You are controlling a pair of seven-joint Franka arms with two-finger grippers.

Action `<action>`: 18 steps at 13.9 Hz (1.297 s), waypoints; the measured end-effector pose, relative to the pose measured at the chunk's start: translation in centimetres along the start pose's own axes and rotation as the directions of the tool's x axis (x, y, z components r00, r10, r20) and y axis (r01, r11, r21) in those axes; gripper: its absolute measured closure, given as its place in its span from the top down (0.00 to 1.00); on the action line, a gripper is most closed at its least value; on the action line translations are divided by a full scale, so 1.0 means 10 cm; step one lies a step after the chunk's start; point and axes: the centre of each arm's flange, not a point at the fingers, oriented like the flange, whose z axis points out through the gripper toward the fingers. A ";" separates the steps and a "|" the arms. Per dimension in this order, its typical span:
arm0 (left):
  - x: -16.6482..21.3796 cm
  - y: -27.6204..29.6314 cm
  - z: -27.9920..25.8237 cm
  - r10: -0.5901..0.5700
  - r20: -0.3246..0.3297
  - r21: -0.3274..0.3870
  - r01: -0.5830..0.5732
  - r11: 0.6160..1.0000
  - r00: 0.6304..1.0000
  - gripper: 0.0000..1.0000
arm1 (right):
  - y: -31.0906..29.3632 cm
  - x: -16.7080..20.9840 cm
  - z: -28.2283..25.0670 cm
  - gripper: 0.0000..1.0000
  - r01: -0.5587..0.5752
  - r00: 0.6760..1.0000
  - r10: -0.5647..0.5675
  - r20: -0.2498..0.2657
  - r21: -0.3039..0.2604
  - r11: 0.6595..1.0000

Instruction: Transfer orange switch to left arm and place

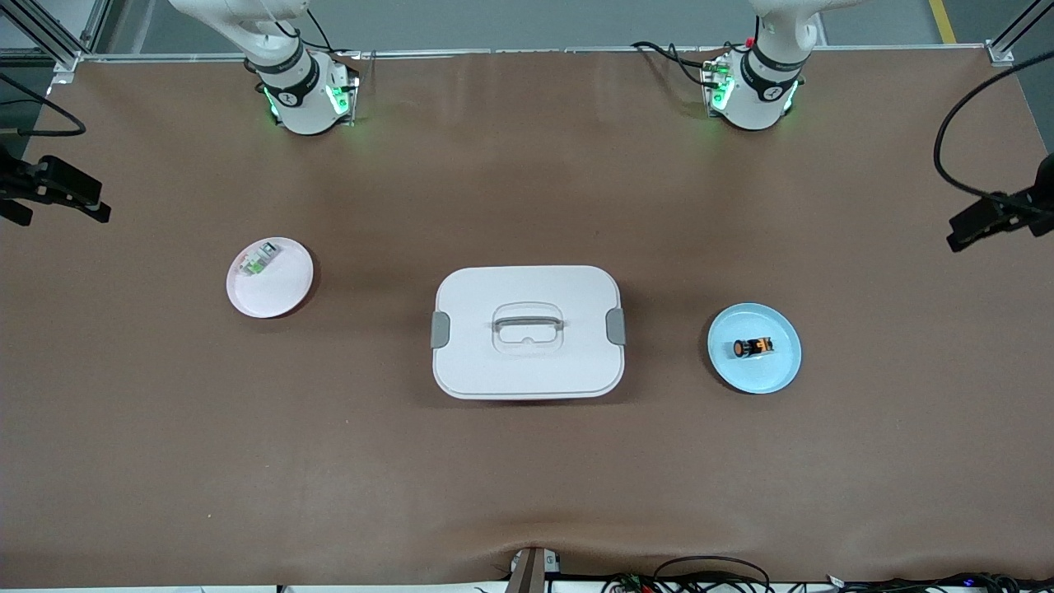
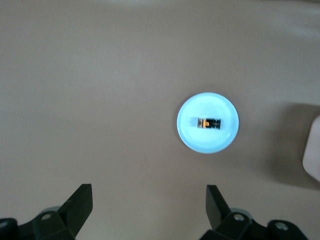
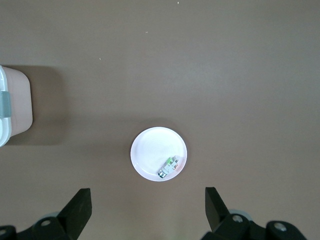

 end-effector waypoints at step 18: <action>-0.63 0.17 -0.03 0.090 0.029 -0.036 -0.089 0.995 0.996 1.00 | 0.05 -0.07 0.03 1.00 -0.012 1.000 0.012 -0.018 -0.001 1.000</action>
